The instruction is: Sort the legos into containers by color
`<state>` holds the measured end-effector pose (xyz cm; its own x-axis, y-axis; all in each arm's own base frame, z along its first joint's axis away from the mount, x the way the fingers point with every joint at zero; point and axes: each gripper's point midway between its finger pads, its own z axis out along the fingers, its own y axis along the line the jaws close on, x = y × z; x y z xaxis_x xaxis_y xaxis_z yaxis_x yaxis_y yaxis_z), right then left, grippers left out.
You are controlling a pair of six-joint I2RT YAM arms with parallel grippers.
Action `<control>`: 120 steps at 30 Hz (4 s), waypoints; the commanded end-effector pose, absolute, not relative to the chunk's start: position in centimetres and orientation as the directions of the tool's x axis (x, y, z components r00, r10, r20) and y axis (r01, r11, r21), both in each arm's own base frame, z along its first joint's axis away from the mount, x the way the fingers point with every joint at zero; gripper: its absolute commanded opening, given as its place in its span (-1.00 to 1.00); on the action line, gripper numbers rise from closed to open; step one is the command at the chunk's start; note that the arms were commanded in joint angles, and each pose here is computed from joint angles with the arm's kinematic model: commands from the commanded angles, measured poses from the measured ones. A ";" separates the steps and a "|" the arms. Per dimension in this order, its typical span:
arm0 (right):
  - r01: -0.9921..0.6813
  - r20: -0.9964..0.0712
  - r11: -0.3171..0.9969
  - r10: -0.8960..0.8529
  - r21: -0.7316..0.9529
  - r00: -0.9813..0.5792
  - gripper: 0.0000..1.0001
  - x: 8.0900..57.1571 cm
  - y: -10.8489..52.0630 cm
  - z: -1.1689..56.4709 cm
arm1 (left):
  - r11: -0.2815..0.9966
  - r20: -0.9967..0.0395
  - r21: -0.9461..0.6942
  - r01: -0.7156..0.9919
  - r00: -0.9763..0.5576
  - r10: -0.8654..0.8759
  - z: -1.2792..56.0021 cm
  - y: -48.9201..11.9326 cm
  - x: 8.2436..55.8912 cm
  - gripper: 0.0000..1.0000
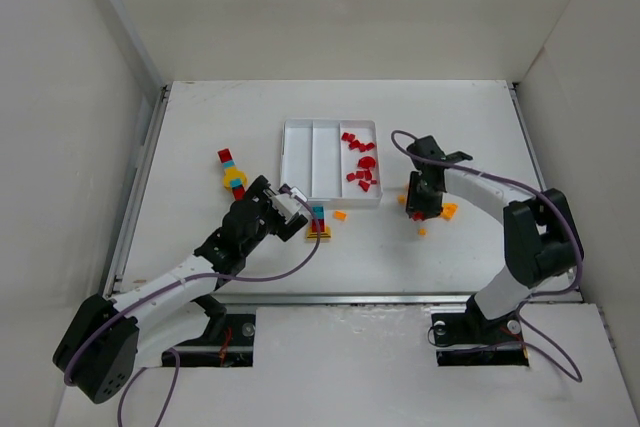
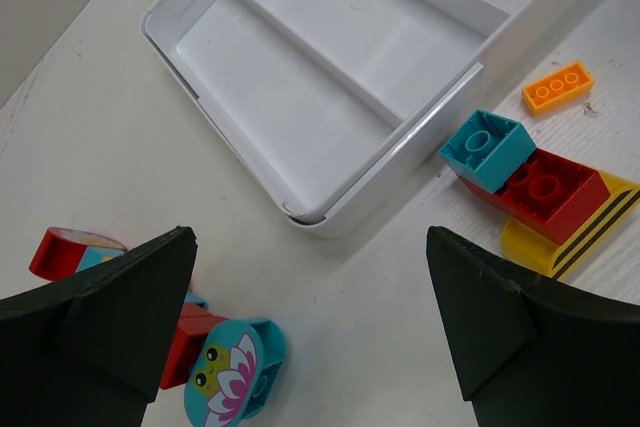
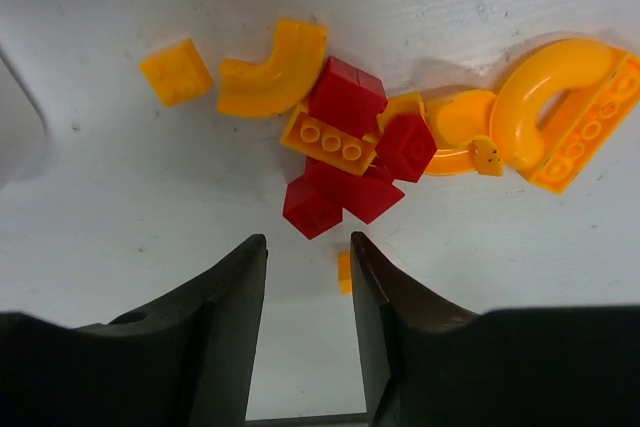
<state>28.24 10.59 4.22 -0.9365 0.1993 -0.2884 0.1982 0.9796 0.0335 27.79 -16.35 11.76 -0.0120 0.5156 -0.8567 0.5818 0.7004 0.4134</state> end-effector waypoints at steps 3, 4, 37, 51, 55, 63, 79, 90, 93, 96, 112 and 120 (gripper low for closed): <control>0.208 -0.263 0.977 0.211 0.040 -0.942 -0.02 28.3 11.1 2.8 | 0.712 -0.873 0.410 0.570 0.021 0.487 13.2 -17.0 28.3 0.98; 0.208 -0.262 0.977 0.211 0.040 -0.942 0.00 28.3 11.1 2.8 | 0.712 -0.873 0.410 0.570 0.021 0.487 13.2 -17.0 28.3 0.98; 0.019 -0.575 0.992 0.088 0.126 -0.814 -0.95 36.0 18.2 12.7 | 0.714 -0.871 0.421 0.560 0.029 0.491 13.7 -16.9 28.5 0.98; -0.132 -0.594 0.983 -0.030 0.128 -0.804 0.16 41.7 25.9 14.1 | 0.713 -0.866 0.431 0.553 0.031 0.499 13.8 -16.7 28.5 0.98; -0.134 -0.600 0.984 -0.038 0.117 -0.799 0.41 41.7 25.7 14.4 | 0.713 -0.866 0.431 0.553 0.031 0.499 13.8 -16.7 28.5 0.98; -0.037 -0.604 0.995 0.024 0.089 -0.797 0.41 39.8 20.2 16.0 | 0.713 -0.866 0.431 0.553 0.031 0.499 13.7 -16.7 28.6 0.98; -0.165 -0.532 0.956 -0.011 0.242 -0.847 0.33 34.0 16.2 12.3 | 0.248 -0.692 0.561 0.790 0.282 0.665 12.0 -20.7 25.9 0.98; 0.110 -0.373 0.994 0.105 0.009 -0.922 0.63 29.3 11.1 8.5 | 0.215 -0.693 0.513 0.831 0.254 0.675 11.1 -21.2 25.6 0.99; 0.206 -0.330 0.978 0.199 0.014 -0.923 0.56 27.1 10.3 7.0 | 0.227 -0.707 0.511 0.829 0.255 0.659 11.6 -21.5 25.4 0.99; 0.272 -0.343 0.962 0.268 0.040 -0.900 0.49 26.6 9.5 6.6 | 0.244 -0.720 0.501 0.830 0.244 0.650 11.4 -21.4 25.2 0.99; 0.267 -0.239 0.963 0.270 0.046 -0.933 -0.22 25.5 9.4 1.9 | 0.280 -0.732 0.517 0.809 0.249 0.634 11.8 -21.2 25.4 0.99; 0.217 -0.295 0.971 0.237 0.100 -0.926 -1.00 26.6 10.1 3.8 | 0.287 -0.731 0.524 0.802 0.251 0.635 11.9 -21.0 25.4 0.99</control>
<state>24.74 9.11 1.81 -0.9415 0.2566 -0.2183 0.2576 0.9659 0.0244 25.47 -20.64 10.66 0.2226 0.6657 -0.7123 0.8173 0.2708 0.5085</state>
